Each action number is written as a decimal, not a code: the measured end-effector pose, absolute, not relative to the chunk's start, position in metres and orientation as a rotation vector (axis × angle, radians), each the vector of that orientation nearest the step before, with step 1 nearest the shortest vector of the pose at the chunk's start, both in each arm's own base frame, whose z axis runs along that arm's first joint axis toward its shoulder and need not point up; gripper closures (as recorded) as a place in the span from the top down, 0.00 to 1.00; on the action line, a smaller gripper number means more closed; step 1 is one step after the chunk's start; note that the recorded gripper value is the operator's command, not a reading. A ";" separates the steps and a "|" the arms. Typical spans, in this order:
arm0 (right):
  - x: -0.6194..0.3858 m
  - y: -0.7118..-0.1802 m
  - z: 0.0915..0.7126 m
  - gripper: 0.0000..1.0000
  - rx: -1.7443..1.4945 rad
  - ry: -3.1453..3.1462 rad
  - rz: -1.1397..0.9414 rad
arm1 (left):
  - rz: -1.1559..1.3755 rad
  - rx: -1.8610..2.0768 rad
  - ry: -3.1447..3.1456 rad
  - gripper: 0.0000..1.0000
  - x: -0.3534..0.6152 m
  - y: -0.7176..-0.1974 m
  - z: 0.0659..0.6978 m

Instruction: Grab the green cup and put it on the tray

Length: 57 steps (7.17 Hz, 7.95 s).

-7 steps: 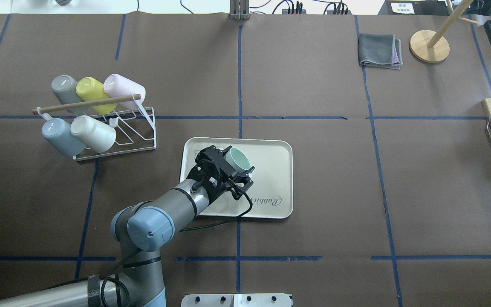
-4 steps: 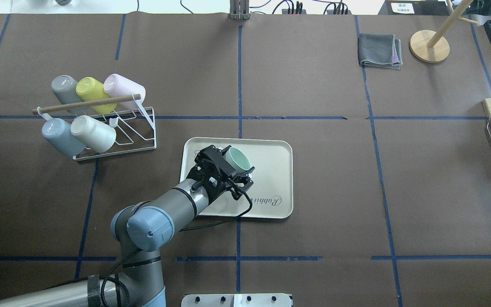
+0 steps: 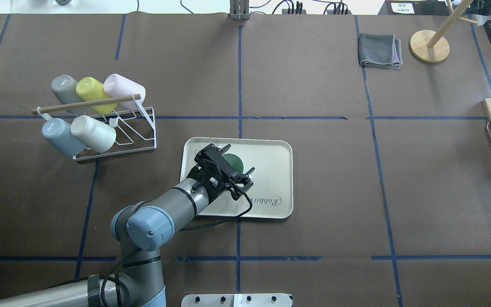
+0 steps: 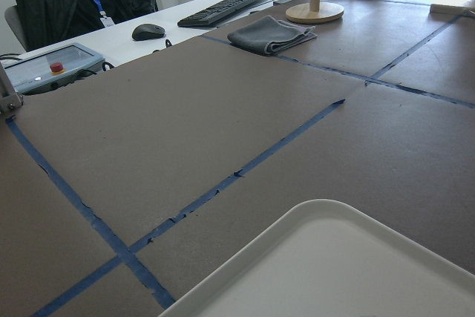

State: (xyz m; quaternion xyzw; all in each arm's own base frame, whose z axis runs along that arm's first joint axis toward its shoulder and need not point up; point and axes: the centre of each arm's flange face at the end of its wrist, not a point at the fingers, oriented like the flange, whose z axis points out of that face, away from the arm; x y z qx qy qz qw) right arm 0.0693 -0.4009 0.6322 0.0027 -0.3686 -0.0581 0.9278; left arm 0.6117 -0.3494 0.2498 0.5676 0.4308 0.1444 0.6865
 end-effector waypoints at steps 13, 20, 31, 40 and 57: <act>0.069 -0.404 0.628 1.00 0.016 -0.754 -0.124 | 0.563 1.152 0.840 0.91 0.487 -0.424 0.184; 0.069 -0.406 0.627 1.00 0.022 -0.753 -0.127 | 0.936 0.979 0.350 1.00 0.316 -0.498 0.194; 0.070 -0.406 0.628 1.00 0.022 -0.747 -0.131 | 0.199 -0.042 0.765 1.00 -0.031 -0.530 0.667; 0.070 -0.409 0.615 1.00 0.039 -0.742 -0.120 | 0.150 0.041 0.775 1.00 -0.065 -0.490 0.641; 0.066 -0.409 0.617 1.00 0.018 -0.730 -0.102 | 0.141 0.030 0.774 1.00 -0.069 -0.464 0.648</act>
